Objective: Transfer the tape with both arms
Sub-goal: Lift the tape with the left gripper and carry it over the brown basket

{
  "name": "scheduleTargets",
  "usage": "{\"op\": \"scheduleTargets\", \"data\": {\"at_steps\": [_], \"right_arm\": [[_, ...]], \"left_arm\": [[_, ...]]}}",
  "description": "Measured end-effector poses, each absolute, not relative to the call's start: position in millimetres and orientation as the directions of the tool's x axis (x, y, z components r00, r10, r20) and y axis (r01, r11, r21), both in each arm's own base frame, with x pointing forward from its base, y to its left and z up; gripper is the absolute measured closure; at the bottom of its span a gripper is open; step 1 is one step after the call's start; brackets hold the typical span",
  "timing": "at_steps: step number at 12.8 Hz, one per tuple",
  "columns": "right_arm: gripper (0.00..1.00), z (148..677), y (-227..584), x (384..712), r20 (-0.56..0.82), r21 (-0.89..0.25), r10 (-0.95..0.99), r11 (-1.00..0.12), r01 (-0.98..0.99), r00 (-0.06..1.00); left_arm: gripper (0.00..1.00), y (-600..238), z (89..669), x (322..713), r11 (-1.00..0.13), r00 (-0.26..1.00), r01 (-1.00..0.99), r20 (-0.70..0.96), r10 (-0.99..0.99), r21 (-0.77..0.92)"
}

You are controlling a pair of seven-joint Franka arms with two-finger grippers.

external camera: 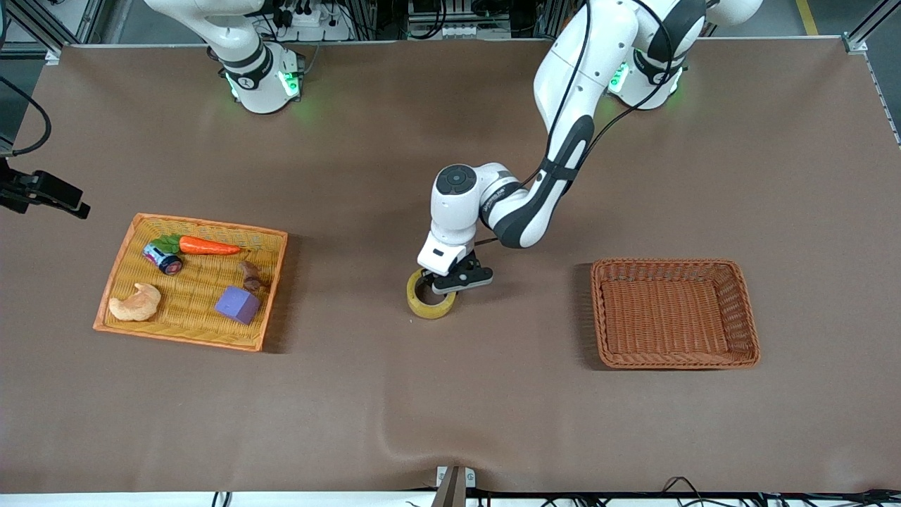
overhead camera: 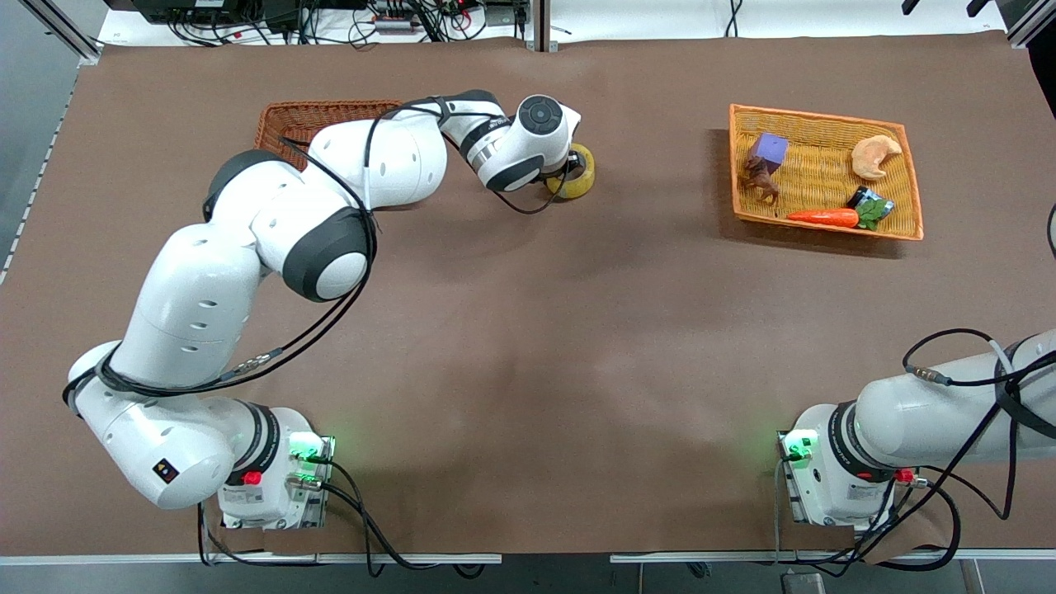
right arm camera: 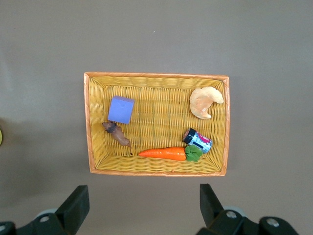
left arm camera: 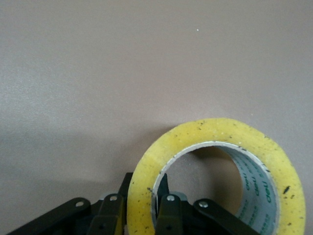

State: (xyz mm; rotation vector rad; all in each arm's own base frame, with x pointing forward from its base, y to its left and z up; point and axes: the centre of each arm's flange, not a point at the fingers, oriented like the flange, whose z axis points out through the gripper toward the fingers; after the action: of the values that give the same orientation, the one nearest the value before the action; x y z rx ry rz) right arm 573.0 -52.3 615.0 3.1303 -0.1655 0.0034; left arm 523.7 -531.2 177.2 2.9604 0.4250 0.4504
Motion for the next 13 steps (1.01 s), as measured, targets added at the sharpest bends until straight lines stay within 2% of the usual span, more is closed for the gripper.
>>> {"op": "scheduleTargets", "data": {"at_steps": [4,8,11,13], "right_arm": [[0.0,615,-53,573,0.001,0.007,-0.106,-0.994,-0.106,0.994],[0.0,615,-54,573,0.002,0.007,-0.108,-0.994,-0.108,0.994],[0.0,616,-54,573,0.002,0.007,-0.108,-0.994,-0.108,0.994],[0.0,615,-54,573,0.002,0.007,-0.108,-0.994,-0.108,0.994]], "left_arm": [[0.77,-536,218,539,-0.903,0.865,0.349,0.286,0.413,0.25],[0.77,-523,318,565,-0.817,0.781,0.43,0.295,0.55,0.385],[0.77,-482,371,590,-0.779,0.728,0.501,0.304,0.615,0.377],[0.77,-443,386,607,-0.75,0.686,0.591,0.304,0.661,0.298]]}}
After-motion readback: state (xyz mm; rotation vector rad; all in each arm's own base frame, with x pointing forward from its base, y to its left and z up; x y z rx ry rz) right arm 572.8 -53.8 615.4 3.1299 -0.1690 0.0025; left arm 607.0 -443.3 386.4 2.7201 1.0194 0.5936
